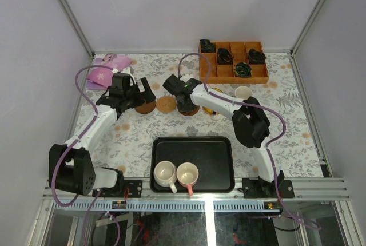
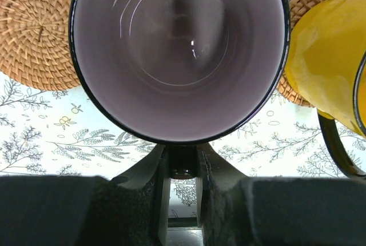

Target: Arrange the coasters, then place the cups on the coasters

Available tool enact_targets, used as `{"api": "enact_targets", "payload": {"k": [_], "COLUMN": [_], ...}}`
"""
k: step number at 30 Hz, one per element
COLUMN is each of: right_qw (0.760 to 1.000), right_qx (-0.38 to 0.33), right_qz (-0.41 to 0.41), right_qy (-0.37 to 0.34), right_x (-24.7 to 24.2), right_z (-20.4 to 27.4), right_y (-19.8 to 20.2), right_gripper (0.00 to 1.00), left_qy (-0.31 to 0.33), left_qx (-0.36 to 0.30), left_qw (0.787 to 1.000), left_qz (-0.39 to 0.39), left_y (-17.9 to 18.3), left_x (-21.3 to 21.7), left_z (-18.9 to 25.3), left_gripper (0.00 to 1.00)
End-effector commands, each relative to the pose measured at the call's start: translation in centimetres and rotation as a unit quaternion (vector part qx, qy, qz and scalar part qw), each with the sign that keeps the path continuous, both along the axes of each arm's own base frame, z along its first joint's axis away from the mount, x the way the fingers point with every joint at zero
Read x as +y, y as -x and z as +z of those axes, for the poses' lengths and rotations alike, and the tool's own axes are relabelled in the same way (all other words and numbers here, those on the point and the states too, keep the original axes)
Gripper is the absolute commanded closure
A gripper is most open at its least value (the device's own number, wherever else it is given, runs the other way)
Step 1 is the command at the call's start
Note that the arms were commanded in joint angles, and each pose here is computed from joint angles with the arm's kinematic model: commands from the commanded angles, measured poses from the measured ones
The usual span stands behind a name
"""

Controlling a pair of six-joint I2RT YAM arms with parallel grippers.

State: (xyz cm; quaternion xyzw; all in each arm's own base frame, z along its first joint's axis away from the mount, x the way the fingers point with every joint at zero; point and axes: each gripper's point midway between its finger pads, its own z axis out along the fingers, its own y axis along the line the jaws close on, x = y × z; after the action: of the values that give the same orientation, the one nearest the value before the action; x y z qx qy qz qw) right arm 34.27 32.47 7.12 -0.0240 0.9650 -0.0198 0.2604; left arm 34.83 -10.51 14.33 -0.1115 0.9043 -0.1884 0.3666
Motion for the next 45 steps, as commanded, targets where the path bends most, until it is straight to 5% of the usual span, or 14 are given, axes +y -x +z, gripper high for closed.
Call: {"api": "enact_targets", "payload": {"k": [1,35,45], "right_qw": [0.999,0.999,0.999], "right_qx": [-0.013,0.037,0.045], "right_qz": [-0.019,-0.019,-0.005], "right_qy": [-0.029,-0.025,-0.021], "right_x": [0.6,-0.8,-0.4], "right_z": [0.8,-0.8,-0.9], "right_y": [-0.5,2.5,2.8], "right_gripper": [1.00,0.99,0.49], "left_qy": [-0.007,-0.001,0.001], "left_qx": [-0.025,-0.020,-0.022], "left_qw": [1.000,1.000,1.000], "left_qz": [-0.010,-0.013,-0.012], "left_y": [-0.8,-0.1,0.0], "left_x": [-0.2,-0.3,-0.3], "left_z": [1.2,1.0,1.0], "left_gripper": [0.00,0.00,0.00]}}
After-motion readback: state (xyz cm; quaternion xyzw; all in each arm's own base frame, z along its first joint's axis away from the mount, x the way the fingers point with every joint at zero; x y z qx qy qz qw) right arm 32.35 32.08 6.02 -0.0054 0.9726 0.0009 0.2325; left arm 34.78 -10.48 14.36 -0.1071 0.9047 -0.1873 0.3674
